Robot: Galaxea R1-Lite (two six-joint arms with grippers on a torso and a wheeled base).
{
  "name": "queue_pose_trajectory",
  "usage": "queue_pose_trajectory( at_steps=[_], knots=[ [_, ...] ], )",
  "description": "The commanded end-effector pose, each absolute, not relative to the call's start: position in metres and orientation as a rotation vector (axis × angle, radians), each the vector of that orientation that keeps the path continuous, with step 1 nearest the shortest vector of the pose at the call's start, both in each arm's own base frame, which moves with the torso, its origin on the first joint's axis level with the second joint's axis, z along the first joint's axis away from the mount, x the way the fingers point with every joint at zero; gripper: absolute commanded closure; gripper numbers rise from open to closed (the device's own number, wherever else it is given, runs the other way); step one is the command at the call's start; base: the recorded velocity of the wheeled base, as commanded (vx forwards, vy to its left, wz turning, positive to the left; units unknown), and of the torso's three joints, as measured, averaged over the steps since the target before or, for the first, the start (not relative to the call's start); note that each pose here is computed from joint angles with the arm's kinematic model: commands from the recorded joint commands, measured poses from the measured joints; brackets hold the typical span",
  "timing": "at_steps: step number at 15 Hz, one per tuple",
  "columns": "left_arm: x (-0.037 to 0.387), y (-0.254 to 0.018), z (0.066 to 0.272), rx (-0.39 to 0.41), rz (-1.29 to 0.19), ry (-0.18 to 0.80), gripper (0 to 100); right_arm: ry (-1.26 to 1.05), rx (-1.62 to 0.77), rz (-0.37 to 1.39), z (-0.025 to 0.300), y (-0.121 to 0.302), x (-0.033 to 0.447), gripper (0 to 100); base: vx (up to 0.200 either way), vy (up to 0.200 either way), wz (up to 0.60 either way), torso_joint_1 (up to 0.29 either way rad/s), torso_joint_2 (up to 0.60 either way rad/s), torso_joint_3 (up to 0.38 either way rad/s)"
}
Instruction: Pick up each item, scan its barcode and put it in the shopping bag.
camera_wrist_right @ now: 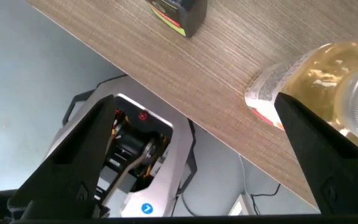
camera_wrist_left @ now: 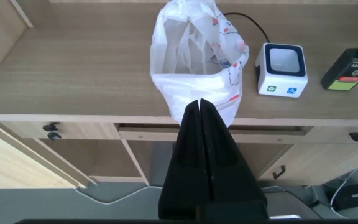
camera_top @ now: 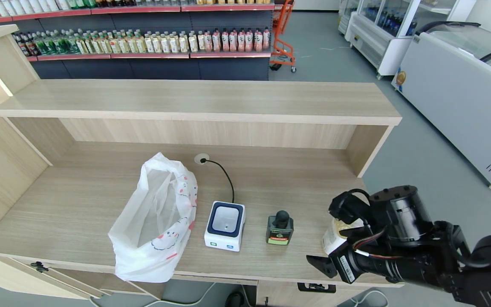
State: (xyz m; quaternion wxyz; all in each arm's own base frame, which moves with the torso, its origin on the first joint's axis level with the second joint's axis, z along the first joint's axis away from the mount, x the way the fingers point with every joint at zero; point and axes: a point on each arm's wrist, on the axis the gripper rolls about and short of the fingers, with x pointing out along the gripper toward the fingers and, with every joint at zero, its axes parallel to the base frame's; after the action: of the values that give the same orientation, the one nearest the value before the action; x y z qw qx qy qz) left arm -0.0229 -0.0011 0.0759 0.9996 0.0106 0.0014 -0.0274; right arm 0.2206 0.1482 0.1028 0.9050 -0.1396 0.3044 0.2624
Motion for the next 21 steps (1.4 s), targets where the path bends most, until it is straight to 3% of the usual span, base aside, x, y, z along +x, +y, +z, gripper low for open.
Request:
queue_pose_trajectory(
  at_steps=[1,11,21],
  knots=[
    [-0.023,-0.001,0.076,0.021,-0.054,0.002,100,0.681,-0.309,0.545,0.077,0.156,0.231,0,0.0,0.0,0.0,0.0,0.0,0.0],
    [-0.023,-0.001,0.076,0.021,-0.054,0.002,100,0.457,-0.338,0.678,0.026,0.192,0.264,0,0.0,0.0,0.0,0.0,0.0,0.0],
    [-0.023,-0.001,0.076,0.021,-0.054,0.002,100,0.324,-0.422,0.685,0.02,0.213,0.3,0,0.0,0.0,0.0,0.0,0.0,0.0]
  ],
)
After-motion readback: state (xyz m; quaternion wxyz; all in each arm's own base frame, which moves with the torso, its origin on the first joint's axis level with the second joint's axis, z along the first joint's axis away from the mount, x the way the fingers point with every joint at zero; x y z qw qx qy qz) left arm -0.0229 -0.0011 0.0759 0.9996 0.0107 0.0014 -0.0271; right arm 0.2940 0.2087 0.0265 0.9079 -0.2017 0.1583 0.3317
